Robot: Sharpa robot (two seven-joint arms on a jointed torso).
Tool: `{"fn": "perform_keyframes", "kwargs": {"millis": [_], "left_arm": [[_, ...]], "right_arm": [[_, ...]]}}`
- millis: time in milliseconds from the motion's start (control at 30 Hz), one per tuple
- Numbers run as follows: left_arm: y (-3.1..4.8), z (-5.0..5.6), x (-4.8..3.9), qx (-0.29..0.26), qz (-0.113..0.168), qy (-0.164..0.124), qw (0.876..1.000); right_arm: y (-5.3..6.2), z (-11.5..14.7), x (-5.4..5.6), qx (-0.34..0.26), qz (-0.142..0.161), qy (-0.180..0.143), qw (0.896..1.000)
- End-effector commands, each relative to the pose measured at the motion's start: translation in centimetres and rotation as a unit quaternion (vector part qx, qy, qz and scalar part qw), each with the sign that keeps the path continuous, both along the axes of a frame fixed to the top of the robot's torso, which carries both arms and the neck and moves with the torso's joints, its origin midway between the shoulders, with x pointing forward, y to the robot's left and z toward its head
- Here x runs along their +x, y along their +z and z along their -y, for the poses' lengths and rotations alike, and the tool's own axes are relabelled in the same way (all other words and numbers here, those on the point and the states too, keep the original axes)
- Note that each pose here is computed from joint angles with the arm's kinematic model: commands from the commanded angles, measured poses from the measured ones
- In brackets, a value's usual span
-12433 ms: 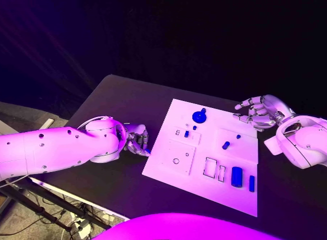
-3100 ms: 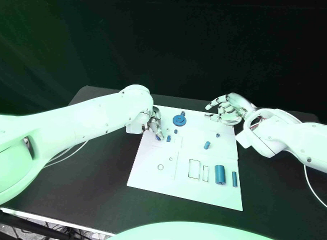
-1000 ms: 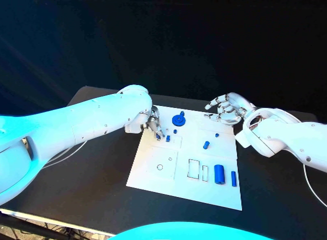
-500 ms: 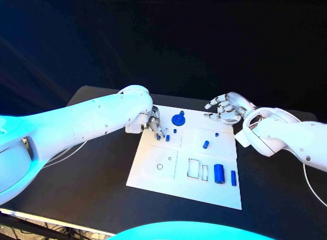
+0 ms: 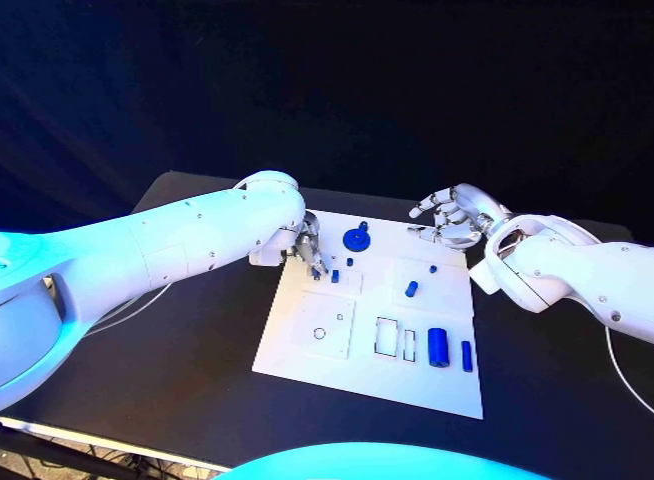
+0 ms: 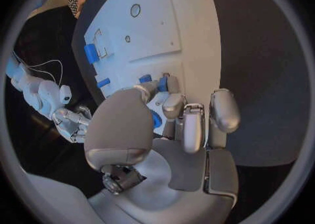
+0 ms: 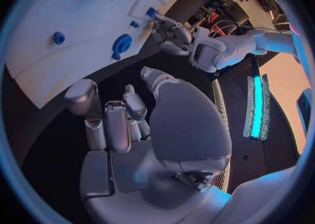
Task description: Assemble the parts on the task board
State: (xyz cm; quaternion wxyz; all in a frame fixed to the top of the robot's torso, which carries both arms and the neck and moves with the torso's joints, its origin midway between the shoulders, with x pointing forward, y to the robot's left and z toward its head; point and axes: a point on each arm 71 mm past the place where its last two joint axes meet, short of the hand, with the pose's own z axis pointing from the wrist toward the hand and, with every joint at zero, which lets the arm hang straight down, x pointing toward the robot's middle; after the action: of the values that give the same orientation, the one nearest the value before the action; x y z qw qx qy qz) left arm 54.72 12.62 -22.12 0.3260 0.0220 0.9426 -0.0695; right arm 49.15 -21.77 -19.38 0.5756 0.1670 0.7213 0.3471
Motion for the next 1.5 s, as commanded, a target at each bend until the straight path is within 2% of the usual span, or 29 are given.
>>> {"fn": "perform_keyframes", "kwargs": {"millis": [33, 600, 1500], "left_arm": [[0.09, 0.32, -0.03, -0.004, 0.007, -0.010, 1.000], [-0.16, 0.40, -0.09, -0.003, 0.004, -0.011, 1.000], [-0.31, -0.06, -0.19, 0.001, 0.001, -0.012, 1.000]], "right_arm": [[0.03, -0.17, -0.06, -0.003, 0.002, 0.009, 1.000], [0.04, -0.13, -0.05, -0.003, 0.003, 0.008, 1.000], [0.04, -0.16, -0.02, -0.003, 0.003, 0.009, 1.000]]}}
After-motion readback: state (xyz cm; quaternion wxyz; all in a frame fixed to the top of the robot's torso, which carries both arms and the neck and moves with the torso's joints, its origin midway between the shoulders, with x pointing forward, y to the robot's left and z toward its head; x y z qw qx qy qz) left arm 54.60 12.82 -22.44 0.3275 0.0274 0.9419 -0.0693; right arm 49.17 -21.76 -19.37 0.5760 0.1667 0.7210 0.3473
